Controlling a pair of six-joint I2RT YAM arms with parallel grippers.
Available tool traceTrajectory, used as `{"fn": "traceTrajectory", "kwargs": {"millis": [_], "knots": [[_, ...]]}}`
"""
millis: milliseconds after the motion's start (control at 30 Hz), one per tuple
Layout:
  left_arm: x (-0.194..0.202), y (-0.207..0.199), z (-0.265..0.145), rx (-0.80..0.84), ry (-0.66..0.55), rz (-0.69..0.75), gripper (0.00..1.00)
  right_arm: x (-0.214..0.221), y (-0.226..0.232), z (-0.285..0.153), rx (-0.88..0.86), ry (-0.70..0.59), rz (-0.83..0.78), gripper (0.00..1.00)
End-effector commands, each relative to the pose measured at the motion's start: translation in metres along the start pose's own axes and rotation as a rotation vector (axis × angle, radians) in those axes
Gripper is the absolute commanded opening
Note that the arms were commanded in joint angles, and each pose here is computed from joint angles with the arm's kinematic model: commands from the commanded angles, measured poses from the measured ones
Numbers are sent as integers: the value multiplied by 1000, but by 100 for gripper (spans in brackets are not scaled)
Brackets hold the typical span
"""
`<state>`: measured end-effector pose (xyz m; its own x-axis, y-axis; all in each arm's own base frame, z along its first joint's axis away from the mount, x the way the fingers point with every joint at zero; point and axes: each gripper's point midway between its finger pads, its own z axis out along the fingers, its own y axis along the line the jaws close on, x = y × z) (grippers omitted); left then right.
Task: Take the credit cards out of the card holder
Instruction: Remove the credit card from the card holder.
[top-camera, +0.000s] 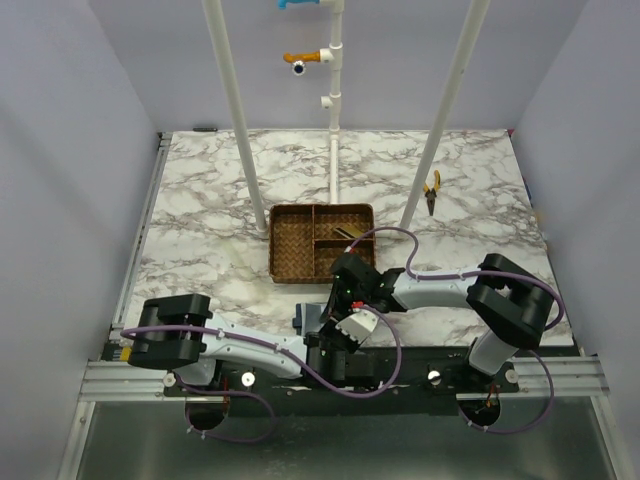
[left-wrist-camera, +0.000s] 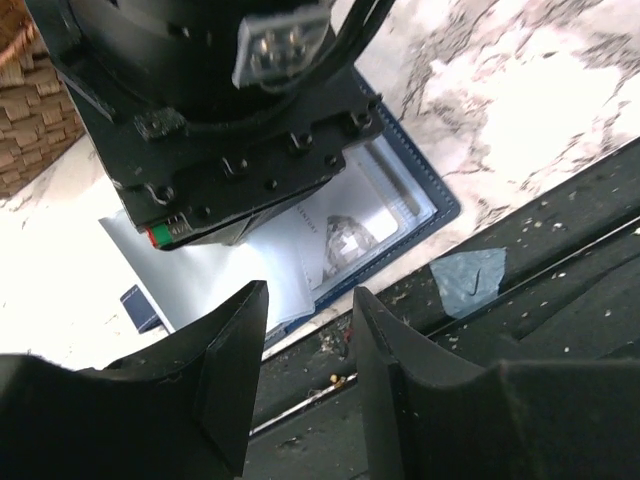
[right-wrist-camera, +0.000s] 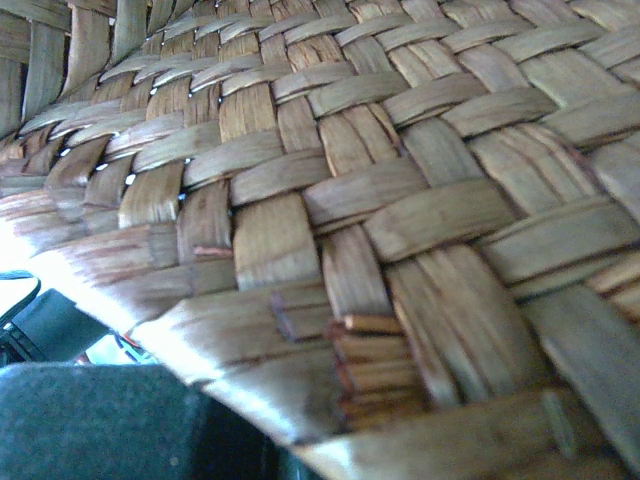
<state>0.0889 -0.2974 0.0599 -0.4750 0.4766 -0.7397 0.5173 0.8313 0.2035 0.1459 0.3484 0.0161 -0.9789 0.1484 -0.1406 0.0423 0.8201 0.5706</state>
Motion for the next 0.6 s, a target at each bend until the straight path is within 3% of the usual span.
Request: {"fn": "traceTrajectory", "kwargs": {"millis": [0, 267, 567], "knots": [[10, 10, 9, -47, 62, 2, 40, 27, -35, 7, 119, 64, -9, 1], [10, 7, 17, -62, 52, 27, 36, 28, -38, 7, 124, 69, -12, 0], [10, 17, 19, -90, 44, -19, 17, 25, -34, 2, 115, 53, -12, 1]]}}
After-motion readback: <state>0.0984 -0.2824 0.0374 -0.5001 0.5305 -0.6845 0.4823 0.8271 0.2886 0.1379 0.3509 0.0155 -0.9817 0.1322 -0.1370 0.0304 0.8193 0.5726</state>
